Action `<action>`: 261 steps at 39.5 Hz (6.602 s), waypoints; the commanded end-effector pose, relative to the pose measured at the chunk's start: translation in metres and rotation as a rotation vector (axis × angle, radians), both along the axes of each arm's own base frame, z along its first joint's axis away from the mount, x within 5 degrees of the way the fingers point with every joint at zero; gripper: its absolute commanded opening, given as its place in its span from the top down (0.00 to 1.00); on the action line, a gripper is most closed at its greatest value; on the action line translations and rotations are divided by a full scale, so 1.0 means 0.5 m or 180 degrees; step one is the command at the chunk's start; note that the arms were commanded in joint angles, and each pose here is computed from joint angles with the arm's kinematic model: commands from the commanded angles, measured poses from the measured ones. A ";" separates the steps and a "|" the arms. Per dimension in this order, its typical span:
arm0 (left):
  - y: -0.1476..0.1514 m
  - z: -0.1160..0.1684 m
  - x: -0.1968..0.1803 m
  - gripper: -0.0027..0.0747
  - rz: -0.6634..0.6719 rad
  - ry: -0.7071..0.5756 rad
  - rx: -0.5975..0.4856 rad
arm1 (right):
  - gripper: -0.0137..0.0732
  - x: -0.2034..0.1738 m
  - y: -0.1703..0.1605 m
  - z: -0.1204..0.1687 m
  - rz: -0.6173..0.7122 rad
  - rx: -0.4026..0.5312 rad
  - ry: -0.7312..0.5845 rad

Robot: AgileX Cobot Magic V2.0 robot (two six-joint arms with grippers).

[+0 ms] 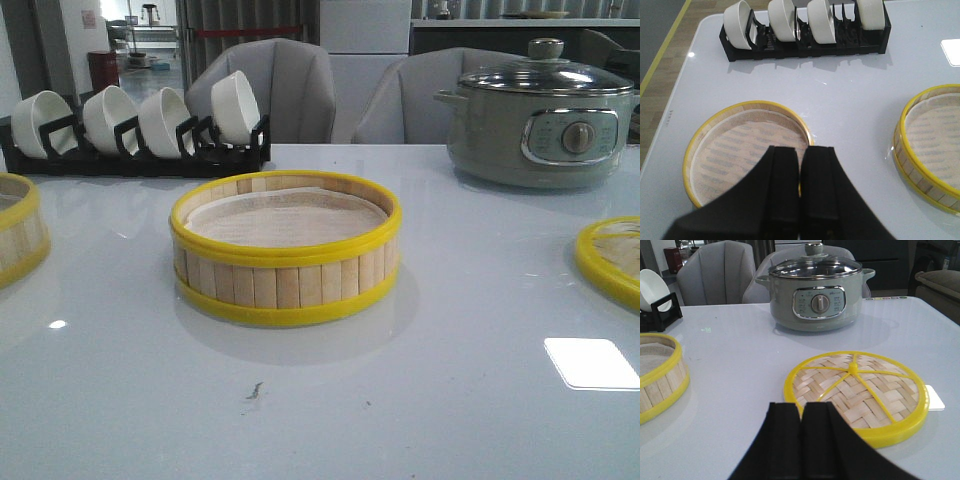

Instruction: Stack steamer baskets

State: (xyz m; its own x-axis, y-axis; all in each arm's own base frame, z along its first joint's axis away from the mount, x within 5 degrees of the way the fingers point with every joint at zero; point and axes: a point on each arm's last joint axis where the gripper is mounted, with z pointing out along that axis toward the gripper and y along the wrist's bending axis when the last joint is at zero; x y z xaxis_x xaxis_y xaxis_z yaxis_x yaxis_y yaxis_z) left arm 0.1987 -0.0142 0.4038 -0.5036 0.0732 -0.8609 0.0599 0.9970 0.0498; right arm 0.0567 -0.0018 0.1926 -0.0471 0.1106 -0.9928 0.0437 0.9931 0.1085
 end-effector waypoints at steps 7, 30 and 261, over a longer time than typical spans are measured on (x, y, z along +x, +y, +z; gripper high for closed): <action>-0.004 0.043 -0.001 0.86 -0.0049 -0.0437 -0.0035 | 0.80 -0.005 -0.002 0.028 -0.0036 -0.0034 -0.0379; -0.004 0.043 -0.001 0.86 -0.0049 -0.0437 -0.0035 | 0.80 -0.012 -0.001 0.124 -0.0008 0.0267 -0.0716; -0.617 -0.217 0.265 0.85 -0.2175 0.0878 0.0373 | 0.20 0.327 -0.016 0.324 0.0019 -0.0018 0.1236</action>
State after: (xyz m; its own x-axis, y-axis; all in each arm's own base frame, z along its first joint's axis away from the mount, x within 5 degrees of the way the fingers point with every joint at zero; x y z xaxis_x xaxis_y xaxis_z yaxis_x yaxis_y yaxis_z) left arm 0.3297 -0.3268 0.2500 -0.5936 0.5925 -0.5446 0.6931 0.7203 0.0281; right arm 0.2178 -0.0092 0.3350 -0.5265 0.1218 -0.8414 0.0871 0.9922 0.0890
